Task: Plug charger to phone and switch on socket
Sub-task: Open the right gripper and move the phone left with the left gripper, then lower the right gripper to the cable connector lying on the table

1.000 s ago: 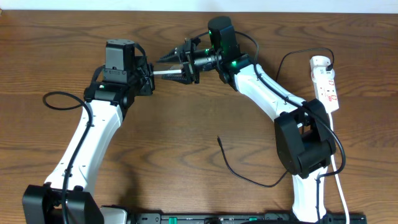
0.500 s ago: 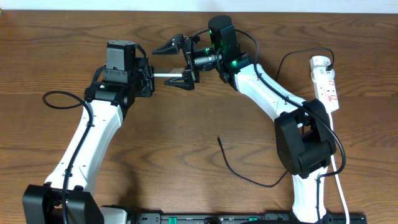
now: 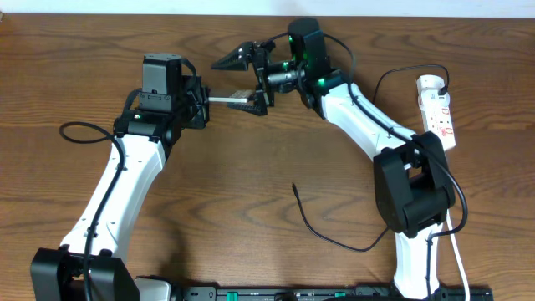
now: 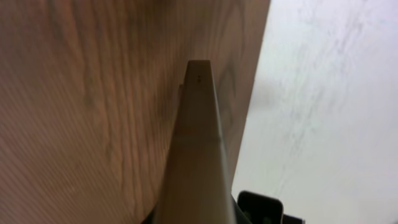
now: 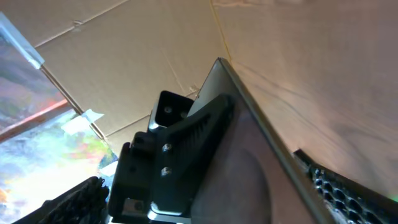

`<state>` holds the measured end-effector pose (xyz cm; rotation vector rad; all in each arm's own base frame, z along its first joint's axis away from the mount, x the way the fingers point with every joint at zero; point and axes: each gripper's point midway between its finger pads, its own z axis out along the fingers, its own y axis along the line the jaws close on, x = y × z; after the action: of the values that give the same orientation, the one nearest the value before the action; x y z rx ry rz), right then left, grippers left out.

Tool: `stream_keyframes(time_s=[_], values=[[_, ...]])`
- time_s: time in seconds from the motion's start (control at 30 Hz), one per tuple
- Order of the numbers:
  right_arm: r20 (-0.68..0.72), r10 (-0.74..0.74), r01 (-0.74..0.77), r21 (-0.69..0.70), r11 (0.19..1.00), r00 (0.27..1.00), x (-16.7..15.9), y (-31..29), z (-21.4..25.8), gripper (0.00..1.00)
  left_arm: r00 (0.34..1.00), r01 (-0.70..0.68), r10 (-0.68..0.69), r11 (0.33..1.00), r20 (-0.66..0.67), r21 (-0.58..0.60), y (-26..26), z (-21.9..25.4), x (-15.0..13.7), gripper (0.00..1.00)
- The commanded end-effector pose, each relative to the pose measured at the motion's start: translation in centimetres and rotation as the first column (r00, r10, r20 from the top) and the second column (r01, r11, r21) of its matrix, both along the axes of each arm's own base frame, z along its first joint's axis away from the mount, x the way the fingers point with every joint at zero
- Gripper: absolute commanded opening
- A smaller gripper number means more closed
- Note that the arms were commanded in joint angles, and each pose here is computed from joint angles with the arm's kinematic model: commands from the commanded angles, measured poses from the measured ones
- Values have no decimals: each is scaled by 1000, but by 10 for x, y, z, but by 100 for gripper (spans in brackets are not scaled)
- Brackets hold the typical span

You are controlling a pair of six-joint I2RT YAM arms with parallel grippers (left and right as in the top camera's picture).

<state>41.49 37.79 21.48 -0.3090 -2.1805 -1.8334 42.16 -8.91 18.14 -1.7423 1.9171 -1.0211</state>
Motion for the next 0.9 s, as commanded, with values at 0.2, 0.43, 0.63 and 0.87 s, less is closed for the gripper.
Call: stream_keyframes(time_s=[0.2,0.43,0.63,0.87], values=[[187,-27,22,30,999,982,20,-24,19,99,984,102,-105,994,144,28,-8,45,-8,7],[377,-32,21,35,999,926,33,-44,18,99,897,236,-297,948,327,213,-13,101,-30,7],[525,5,-13,12,1000,851,33,-54,9,99,705,409,-540,839,459,359,-39,143,-56,7],[618,73,-31,-79,996,783,27,-63,-18,99,428,596,-675,711,601,374,-66,181,-82,7]])
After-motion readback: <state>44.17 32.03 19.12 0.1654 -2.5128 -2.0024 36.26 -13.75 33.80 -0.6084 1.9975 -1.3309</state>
